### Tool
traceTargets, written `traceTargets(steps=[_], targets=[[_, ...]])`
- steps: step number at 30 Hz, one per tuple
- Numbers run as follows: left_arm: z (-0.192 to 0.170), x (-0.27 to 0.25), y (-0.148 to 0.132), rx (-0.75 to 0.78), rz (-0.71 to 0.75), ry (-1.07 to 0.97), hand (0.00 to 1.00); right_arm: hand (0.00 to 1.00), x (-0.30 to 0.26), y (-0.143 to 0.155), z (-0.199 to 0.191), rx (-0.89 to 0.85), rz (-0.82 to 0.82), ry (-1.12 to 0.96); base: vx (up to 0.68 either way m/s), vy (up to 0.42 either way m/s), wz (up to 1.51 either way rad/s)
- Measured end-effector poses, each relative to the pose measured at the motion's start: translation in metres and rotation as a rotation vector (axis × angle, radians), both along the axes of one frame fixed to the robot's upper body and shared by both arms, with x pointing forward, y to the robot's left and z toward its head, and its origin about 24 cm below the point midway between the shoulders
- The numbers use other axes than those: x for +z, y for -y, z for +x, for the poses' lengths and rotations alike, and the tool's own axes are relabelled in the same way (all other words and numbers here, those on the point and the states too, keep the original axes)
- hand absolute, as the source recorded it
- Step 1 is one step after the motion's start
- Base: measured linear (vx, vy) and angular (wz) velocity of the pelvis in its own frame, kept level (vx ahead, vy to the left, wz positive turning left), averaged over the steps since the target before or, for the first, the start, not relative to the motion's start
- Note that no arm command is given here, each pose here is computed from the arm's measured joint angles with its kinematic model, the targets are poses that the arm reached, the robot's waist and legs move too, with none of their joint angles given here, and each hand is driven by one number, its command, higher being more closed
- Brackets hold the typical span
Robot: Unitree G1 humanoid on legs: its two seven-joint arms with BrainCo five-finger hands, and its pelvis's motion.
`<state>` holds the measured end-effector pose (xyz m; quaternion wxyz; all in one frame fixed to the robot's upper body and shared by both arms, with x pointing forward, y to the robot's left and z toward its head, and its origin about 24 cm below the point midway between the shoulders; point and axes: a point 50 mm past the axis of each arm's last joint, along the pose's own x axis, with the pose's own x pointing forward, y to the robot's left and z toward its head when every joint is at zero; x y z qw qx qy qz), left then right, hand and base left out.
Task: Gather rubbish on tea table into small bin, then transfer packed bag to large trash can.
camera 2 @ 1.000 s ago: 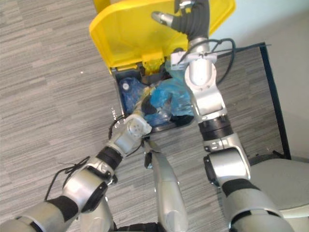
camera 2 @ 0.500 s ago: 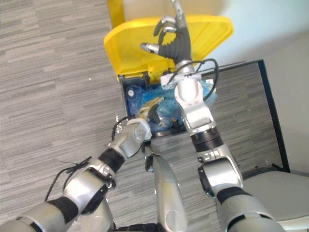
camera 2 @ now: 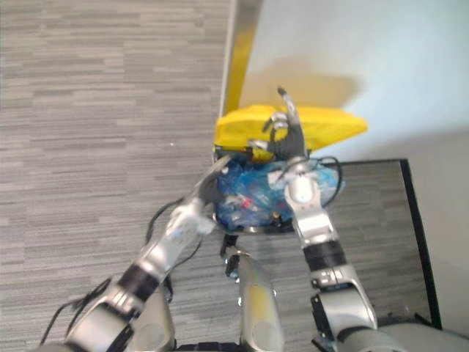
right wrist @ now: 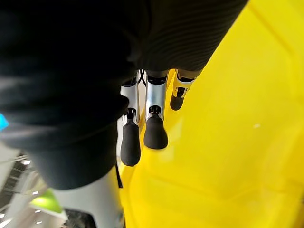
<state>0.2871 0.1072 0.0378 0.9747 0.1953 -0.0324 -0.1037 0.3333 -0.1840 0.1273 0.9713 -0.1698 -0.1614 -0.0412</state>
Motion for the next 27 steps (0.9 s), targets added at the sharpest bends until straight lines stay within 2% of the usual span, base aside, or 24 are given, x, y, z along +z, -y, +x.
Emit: traceTargets(steps=[2,3,4,5,8,11,13,16,17,18,22,23,27], targets=[[-0.028,-0.043,-0.052,0.186,-0.095,-0.188,0.00,0.00,-0.059,0.022,-0.018,-0.086,-0.014,-0.228,0.06,0.016,0.18],[-0.033,-0.049,-0.060,0.218,-0.102,-0.216,0.00,0.00,-0.067,0.024,-0.022,-0.102,0.000,-0.255,0.05,0.041,0.05],[-0.051,-0.069,-0.083,0.307,-0.108,-0.301,0.00,0.00,-0.084,0.025,-0.033,-0.119,0.027,-0.315,0.03,0.069,-0.04],[-0.066,-0.085,-0.097,0.370,-0.098,-0.380,0.00,0.00,-0.096,0.023,-0.039,-0.122,0.033,-0.356,0.01,0.079,-0.09],[-0.098,-0.116,-0.116,0.474,-0.078,-0.546,0.00,0.00,-0.115,0.017,-0.048,-0.117,0.040,-0.441,-0.04,0.114,-0.36],[-0.116,-0.131,-0.117,0.500,-0.054,-0.628,0.00,0.00,-0.136,0.013,-0.067,-0.103,0.007,-0.526,-0.14,0.135,-0.42],[-0.135,-0.143,-0.118,0.524,-0.034,-0.699,0.00,0.00,-0.156,0.006,-0.092,-0.081,0.012,-0.603,-0.20,0.083,-0.36],[-0.158,-0.155,-0.128,0.581,0.008,-0.779,0.00,0.00,-0.197,0.001,-0.150,-0.078,0.011,-0.795,-0.06,-0.014,0.06],[-0.158,-0.154,-0.128,0.581,0.013,-0.779,0.00,0.00,-0.201,0.001,-0.158,-0.083,0.013,-0.817,-0.03,-0.125,-0.08],[-0.158,-0.156,-0.127,0.576,0.022,-0.787,0.00,0.00,-0.218,0.001,-0.187,-0.103,0.019,-0.918,-0.06,-0.095,-0.25],[-0.161,-0.169,-0.103,0.544,-0.026,-0.855,0.00,0.00,-0.253,0.002,-0.214,-0.124,0.029,-1.115,-0.05,-0.076,-0.82],[-0.161,-0.172,-0.095,0.540,-0.039,-0.872,0.00,0.00,-0.261,0.011,-0.224,-0.172,0.038,-1.177,-0.06,-0.058,-0.57],[-0.171,-0.180,-0.084,0.563,-0.063,-0.924,0.00,0.00,-0.270,0.024,-0.224,-0.254,0.032,-1.245,0.00,0.032,-0.41]])
